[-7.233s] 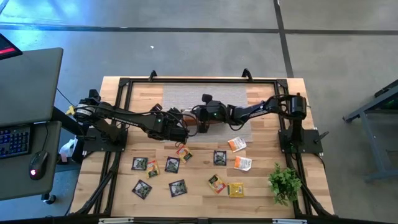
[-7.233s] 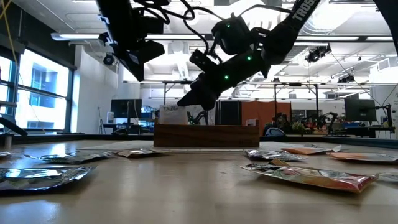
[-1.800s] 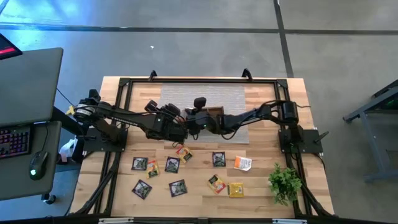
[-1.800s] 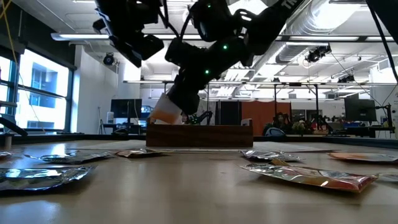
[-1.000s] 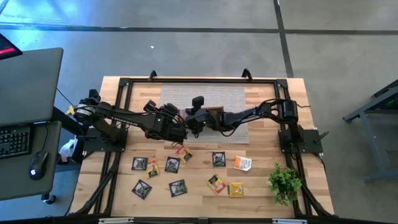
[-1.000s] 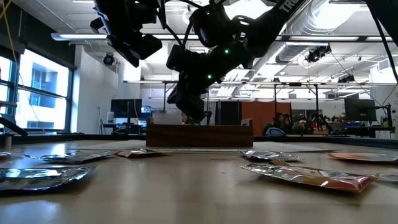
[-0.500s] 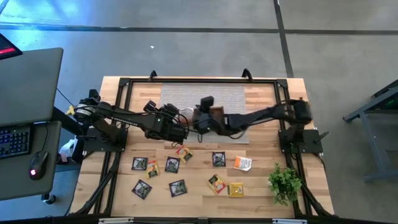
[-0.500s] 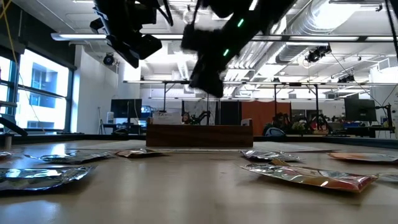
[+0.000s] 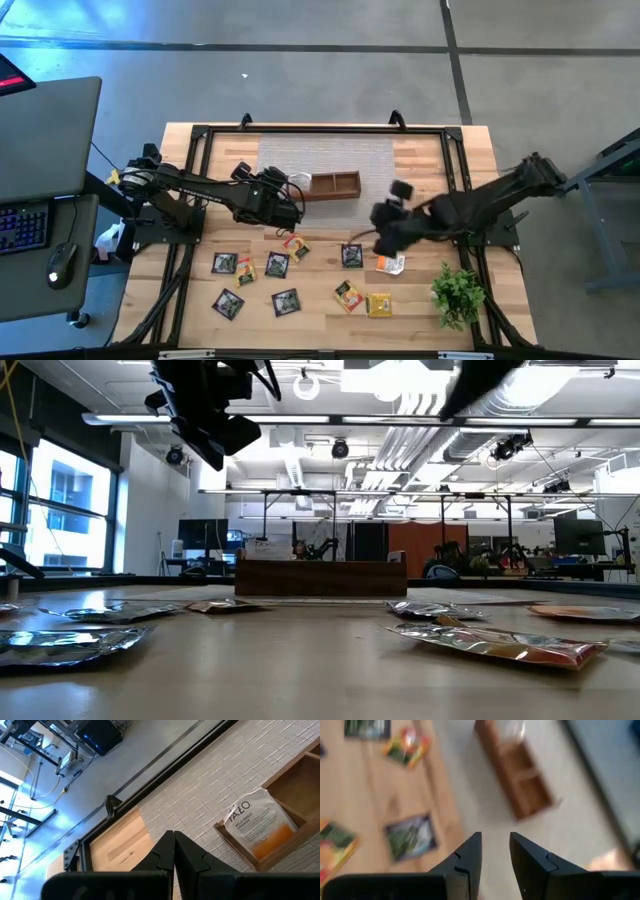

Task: Pick & Place Tea
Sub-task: Put the orange tea bag into the left section of the wooden organizer

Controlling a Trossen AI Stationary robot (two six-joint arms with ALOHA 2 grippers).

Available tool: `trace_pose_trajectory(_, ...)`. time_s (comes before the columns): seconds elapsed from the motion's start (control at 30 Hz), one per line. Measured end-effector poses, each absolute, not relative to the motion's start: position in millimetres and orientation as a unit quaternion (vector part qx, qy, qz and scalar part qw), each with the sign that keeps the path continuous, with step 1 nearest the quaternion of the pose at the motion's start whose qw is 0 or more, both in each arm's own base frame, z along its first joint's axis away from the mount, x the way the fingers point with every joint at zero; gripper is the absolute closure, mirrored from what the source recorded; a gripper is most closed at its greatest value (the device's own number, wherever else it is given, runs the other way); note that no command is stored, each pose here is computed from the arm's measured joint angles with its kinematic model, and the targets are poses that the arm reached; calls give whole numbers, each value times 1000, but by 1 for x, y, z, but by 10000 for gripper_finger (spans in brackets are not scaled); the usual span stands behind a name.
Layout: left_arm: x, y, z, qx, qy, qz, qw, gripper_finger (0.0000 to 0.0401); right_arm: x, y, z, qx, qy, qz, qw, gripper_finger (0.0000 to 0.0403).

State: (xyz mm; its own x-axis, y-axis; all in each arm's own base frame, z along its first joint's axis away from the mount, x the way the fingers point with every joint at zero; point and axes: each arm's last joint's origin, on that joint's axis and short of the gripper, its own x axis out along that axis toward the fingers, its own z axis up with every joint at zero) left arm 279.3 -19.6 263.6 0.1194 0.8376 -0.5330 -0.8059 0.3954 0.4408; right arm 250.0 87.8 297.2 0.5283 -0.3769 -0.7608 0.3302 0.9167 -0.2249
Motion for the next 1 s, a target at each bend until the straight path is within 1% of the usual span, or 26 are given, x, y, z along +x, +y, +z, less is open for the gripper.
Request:
trace_pose_trajectory(0.07,280,-20,264,20,370,549,749,401,242,99,289,5,465,-207,861,299)
trace_pose_trajectory(0.13,280,-20,264,18,369,549,750,401,235,108,273,36,498,-190,845,289)
trace_pose_trajectory(0.27,281,-20,263,13,368,548,751,401,224,118,238,151,555,-176,799,267)
trace_pose_trajectory(0.37,281,-20,263,13,368,548,751,401,214,118,213,232,578,-215,752,252)
trace_pose_trajectory(0.5,281,-20,263,12,369,547,751,401,199,112,185,301,590,-285,693,243)
trace_pose_trajectory(0.6,281,-20,263,10,370,546,751,401,191,110,165,356,593,-303,655,242)
trace_pose_trajectory(0.8,281,-20,263,10,371,546,751,401,192,111,136,455,551,-256,651,249)
trace_pose_trajectory(1.0,281,-20,263,13,373,544,751,401,188,108,129,473,547,-269,636,253)
